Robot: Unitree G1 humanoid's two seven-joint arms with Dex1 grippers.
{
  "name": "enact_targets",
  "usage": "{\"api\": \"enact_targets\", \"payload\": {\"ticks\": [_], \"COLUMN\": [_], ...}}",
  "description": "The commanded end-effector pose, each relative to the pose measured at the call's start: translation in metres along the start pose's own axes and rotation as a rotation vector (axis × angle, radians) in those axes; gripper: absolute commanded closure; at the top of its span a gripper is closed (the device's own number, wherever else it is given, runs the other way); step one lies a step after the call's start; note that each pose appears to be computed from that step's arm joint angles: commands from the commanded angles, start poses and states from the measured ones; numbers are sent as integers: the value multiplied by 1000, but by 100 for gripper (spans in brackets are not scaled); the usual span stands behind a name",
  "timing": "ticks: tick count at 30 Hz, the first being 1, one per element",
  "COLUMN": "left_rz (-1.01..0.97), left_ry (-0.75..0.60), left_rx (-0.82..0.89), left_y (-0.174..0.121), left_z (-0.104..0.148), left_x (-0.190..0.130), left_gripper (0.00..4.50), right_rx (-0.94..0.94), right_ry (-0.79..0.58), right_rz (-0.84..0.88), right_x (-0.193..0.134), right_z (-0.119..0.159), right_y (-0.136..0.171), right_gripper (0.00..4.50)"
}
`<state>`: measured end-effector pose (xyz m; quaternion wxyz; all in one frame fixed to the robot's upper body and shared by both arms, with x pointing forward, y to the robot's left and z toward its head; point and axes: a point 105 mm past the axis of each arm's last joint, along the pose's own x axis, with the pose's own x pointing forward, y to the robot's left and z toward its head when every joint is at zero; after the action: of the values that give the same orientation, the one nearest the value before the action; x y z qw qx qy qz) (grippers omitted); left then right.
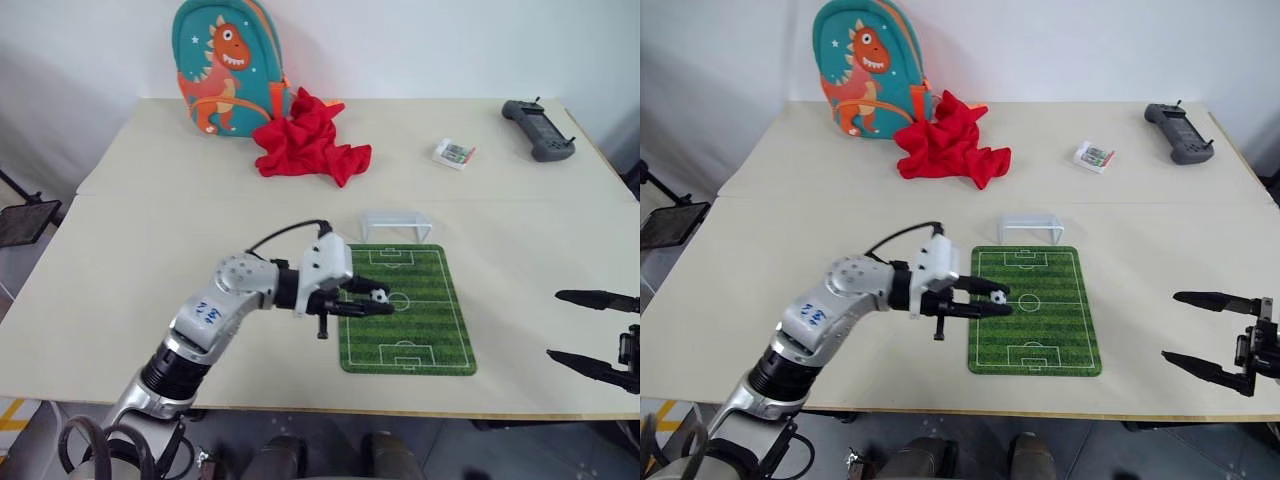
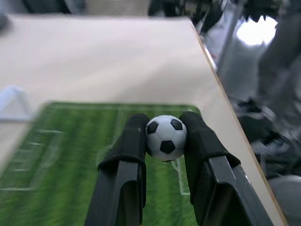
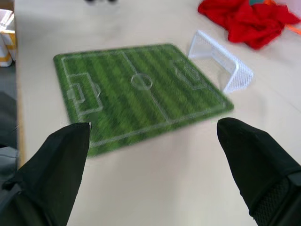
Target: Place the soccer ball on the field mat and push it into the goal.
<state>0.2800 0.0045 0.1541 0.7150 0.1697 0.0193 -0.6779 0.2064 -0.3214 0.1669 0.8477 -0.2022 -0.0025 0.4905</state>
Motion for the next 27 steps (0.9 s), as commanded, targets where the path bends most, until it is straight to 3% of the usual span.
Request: {"api": "enact_targets", "payload": {"ticks": [1, 14, 27], "left_rz": [-56, -78, -3], "left_ry": [16, 13, 33], "left_rx": [27, 36, 56], "left_y": [-16, -48, -45], "left_z": [-11, -37, -45], "left_x": [16, 65, 83], "left_gripper": [364, 364, 364], "right_rx": [-54, -29, -2], "right_ry": [-44, -53, -62], "right_rz": [61, 69, 58], "right_x": [-1, 1, 2], "right_z": [17, 17, 8], "right_y": [6, 26, 36], "right_gripper": [0, 0, 0]}}
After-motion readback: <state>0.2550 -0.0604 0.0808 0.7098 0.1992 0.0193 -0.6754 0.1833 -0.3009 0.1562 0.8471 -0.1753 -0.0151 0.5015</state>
